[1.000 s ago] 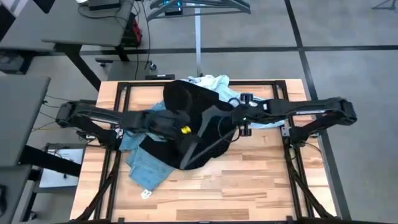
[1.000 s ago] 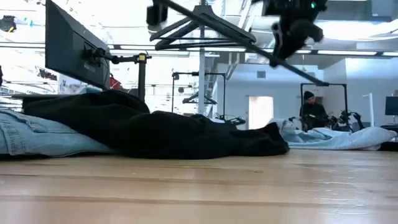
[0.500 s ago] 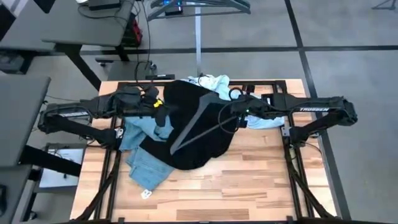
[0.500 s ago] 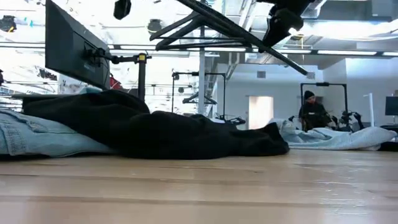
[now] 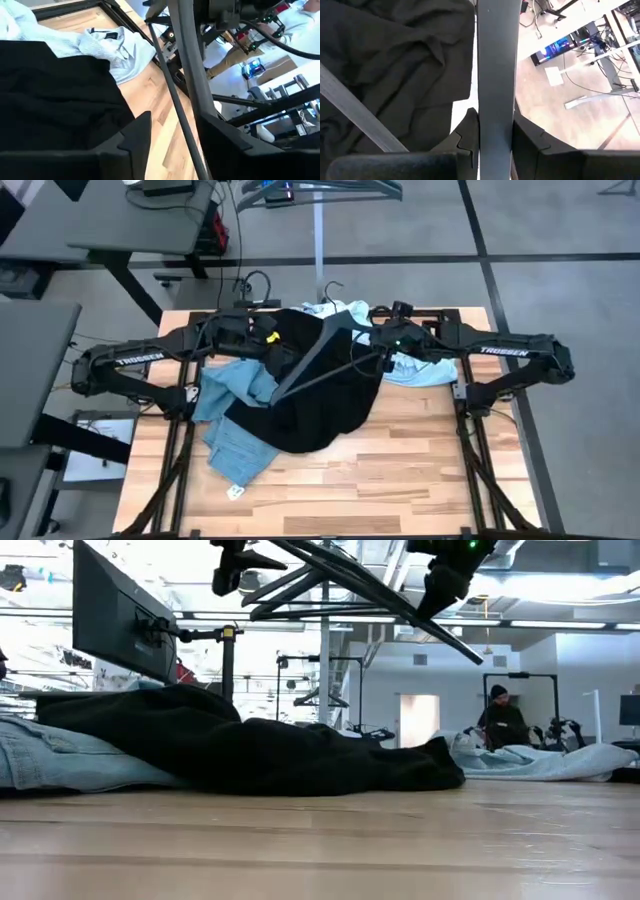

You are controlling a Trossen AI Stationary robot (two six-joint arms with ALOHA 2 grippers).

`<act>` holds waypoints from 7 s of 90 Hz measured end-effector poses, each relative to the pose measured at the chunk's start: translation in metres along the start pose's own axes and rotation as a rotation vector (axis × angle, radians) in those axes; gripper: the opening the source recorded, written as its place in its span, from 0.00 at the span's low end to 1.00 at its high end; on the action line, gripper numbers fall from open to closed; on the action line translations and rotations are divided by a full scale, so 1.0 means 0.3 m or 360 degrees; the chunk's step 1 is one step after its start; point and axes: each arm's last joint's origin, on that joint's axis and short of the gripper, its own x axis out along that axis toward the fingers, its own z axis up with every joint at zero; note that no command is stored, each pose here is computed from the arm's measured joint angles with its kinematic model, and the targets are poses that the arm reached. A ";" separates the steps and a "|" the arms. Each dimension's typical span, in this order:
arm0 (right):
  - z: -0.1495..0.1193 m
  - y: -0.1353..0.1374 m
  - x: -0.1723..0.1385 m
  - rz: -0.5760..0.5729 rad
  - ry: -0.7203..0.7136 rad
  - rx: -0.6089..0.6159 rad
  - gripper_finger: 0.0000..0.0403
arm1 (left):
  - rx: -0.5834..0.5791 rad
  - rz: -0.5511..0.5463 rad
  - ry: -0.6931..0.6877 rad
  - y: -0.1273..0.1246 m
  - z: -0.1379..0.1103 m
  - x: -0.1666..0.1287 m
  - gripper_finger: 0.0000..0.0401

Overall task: Hang clothes
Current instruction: Hang the grey hanger on the rack

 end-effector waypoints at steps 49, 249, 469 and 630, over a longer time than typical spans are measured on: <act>-0.006 -0.022 0.018 -0.0036 0.0014 0.0053 0.15 | 0.0015 -0.0037 -0.0034 0.005 0.020 -0.017 0.36; -0.011 -0.446 -0.309 0.0391 -0.1001 0.1156 0.54 | 0.0876 -0.0245 -0.0276 0.191 0.215 -0.258 0.06; 0.088 -0.587 0.108 0.0893 -0.0930 0.1045 0.07 | 0.1488 0.1580 -0.0644 0.150 0.274 -0.551 0.39; -0.064 -0.868 0.089 0.0600 -0.0400 0.1388 0.59 | 0.0748 0.0676 -0.0236 0.178 0.183 -0.463 0.39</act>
